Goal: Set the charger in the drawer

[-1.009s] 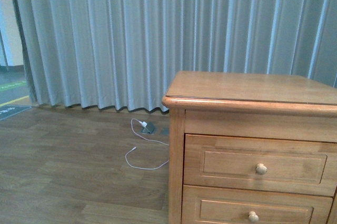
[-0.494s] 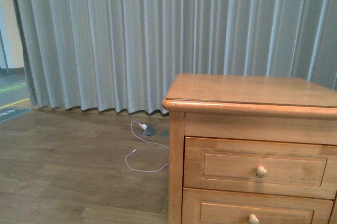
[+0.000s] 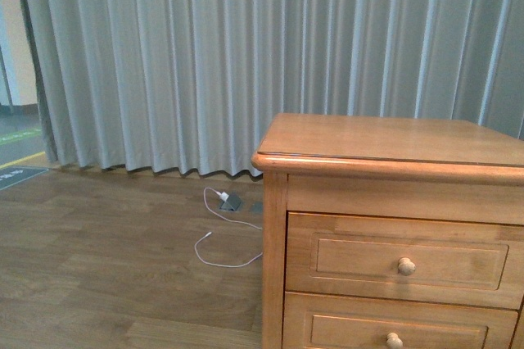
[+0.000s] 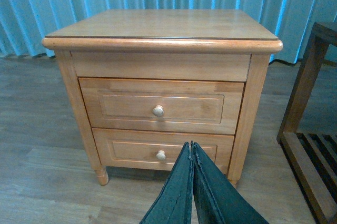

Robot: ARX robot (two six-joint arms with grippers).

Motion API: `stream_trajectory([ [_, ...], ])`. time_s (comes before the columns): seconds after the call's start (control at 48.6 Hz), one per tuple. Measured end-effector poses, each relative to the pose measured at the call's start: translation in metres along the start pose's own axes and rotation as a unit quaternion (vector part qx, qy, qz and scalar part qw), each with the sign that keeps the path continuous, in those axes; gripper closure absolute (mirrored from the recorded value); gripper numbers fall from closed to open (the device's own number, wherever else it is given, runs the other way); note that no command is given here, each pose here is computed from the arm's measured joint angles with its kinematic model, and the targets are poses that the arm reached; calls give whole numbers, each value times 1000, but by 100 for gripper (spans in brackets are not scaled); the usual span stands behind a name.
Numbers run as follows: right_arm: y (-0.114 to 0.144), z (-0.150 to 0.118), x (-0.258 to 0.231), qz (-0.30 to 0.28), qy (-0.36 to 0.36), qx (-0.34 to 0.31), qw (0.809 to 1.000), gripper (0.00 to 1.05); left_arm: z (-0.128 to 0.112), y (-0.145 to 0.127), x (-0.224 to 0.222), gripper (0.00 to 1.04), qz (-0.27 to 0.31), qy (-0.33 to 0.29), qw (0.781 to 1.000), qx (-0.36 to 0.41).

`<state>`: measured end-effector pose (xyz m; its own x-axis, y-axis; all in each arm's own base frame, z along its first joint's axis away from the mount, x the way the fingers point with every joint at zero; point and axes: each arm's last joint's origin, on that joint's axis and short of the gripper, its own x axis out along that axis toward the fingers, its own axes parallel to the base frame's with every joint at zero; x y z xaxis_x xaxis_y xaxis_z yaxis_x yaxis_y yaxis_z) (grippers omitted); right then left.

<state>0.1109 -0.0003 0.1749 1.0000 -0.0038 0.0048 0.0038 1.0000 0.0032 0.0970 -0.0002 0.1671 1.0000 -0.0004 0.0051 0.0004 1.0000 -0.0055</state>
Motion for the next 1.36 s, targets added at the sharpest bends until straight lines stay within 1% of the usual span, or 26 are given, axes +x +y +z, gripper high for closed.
stream_trajectory([
  [0.082, 0, -7, -1, 0, 0, 0, 1000, 103, 0, 0, 0, 6, 0, 0, 1000, 0],
  [0.206, 0, -7, -3, 0, -1, 0, 1000, 103, 0, 0, 0, 6, 0, 0, 1000, 0],
  [0.268, 0, -11, -11, 1, 14, 0, 1000, 103, 0, 0, 0, 6, 0, 0, 1000, 0],
  [0.329, 0, -9, -13, 1, -1, 0, 1000, 103, 0, 0, 0, 6, 0, 0, 1000, 0],
  [0.926, 0, -10, -13, 1, 1, 0, 1000, 103, 0, 0, 0, 6, 0, 0, 1000, 0],
  [0.967, 0, -10, -13, 1, 1, -1, 1000, 98, 0, 0, 0, 6, 0, 0, 1000, 0],
  [1.359, 0, -10, -13, 1, 1, -1, 1000, 31, 0, 0, 0, 6, 0, 0, 1000, 0],
])
